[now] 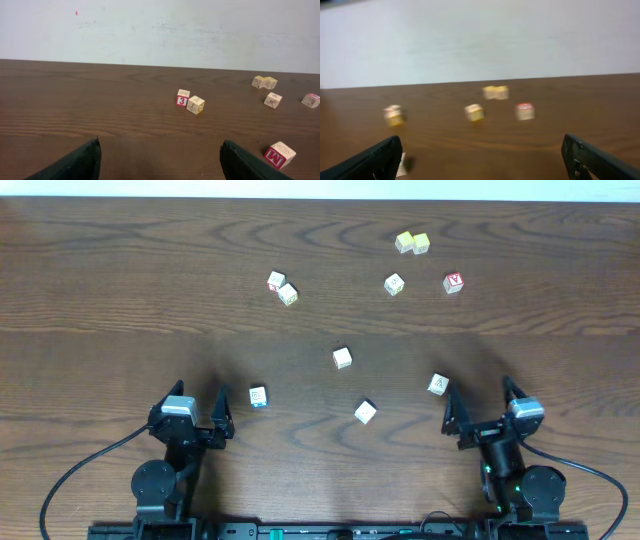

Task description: Lift 4 blocks

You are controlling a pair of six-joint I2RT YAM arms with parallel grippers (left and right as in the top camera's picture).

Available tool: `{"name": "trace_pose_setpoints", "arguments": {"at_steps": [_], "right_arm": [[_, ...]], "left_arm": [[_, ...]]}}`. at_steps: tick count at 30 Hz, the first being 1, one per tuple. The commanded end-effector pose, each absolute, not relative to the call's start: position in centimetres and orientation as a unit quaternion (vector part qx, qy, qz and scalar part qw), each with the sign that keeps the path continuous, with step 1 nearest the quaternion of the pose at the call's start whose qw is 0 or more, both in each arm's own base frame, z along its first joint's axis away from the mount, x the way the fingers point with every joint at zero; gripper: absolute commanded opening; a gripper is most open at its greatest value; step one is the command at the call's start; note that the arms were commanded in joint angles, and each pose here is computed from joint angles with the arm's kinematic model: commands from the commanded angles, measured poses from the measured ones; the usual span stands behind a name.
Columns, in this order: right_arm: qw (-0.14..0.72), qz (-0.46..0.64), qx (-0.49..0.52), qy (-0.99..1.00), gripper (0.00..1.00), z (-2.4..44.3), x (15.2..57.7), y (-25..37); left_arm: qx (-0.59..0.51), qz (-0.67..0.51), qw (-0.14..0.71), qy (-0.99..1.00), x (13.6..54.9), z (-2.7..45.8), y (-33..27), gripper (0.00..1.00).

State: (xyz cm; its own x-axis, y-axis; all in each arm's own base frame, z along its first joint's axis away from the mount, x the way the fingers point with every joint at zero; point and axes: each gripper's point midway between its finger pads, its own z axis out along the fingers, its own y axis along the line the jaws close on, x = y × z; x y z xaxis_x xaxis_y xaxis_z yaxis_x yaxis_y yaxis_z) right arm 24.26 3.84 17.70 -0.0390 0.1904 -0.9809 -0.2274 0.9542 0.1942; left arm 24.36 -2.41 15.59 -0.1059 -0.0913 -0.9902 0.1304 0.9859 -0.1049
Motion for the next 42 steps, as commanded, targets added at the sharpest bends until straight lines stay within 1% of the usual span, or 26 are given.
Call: {"name": "trace_pose_setpoints", "arguments": {"at_steps": [1, 3, 10, 16, 19, 22, 27, 31, 33, 34, 36, 38, 39, 40, 42], "right_arm": [[0.69, 0.21, -0.022, 0.692, 0.99, 18.5, 23.8, 5.4], [0.707, 0.225, -0.024, 0.669, 0.99, 20.1, 23.6, 5.6], [0.797, 0.222, -0.064, 0.559, 0.99, 26.8, 21.7, 5.9], [0.809, 0.226, -0.081, 0.537, 0.99, 29.5, 20.6, 6.3], [0.799, 0.227, -0.089, 0.549, 0.99, 30.5, 20.2, 6.6], [0.789, 0.208, -0.098, 0.57, 0.99, 31.4, 20.2, 6.6], [0.732, 0.218, -0.077, 0.641, 0.99, 32.7, 21.3, 6.6], [0.63, 0.25, -0.066, 0.732, 0.99, 31.5, 23.2, 7.6], [0.554, 0.268, -0.065, 0.785, 0.99, 30.3, 24.4, 8.3], [0.539, 0.274, -0.071, 0.794, 0.99, 30.1, 24.6, 8.6], [0.492, 0.31, -0.1, 0.808, 0.99, 30.0, 25.0, 10.1], [0.441, 0.392, -0.14, 0.796, 0.99, 30.5, 25.4, 12.5], [0.432, 0.417, -0.149, 0.786, 0.99, 30.9, 25.7, 13.2], [0.427, 0.438, -0.158, 0.775, 0.99, 30.9, 27.2, 13.7], [0.42, 0.448, -0.135, 0.777, 0.99, 30.5, 29.1, 13.6]], "left_arm": [[0.012, -0.081, 0.65, 0.756, 24.3, 14.0, -2.3, 0.76], [0.013, -0.081, 0.652, 0.754, 24.3, 14.1, -2.3, 0.76], [0.013, -0.079, 0.666, 0.742, 24.4, 15.0, -2.3, 0.76], [0.017, -0.081, 0.679, 0.729, 24.5, 15.9, -2.4, 0.76], [0.033, -0.097, 0.701, 0.706, 24.3, 17.9, -3.1, 0.76], [0.012, -0.125, 0.693, 0.71, 23.9, 19.5, -3.3, 0.76], [0.038, -0.148, 0.646, 0.748, 22.8, 22.7, -4.6, 0.76], [0.083, -0.153, 0.581, 0.795, 22.6, 24.4, -5.8, 0.76], [0.104, -0.184, 0.556, 0.804, 23.2, 25.6, -7.0, 0.76], [0.109, -0.192, 0.552, 0.804, 23.3, 25.8, -7.3, 0.76], [0.124, -0.22, 0.535, 0.806, 23.7, 25.9, -8.3, 0.76], [0.135, -0.253, 0.505, 0.814, 23.8, 24.8, -9.4, 0.76], [0.133, -0.254, 0.499, 0.818, 23.9, 24.6, -9.4, 0.82], [0.124, -0.259, 0.488, 0.824, 24.3, 24.1, -9.4, 0.89], [0.121, -0.263, 0.475, 0.831, 24.5, 23.6, -9.4, 0.9]]}}
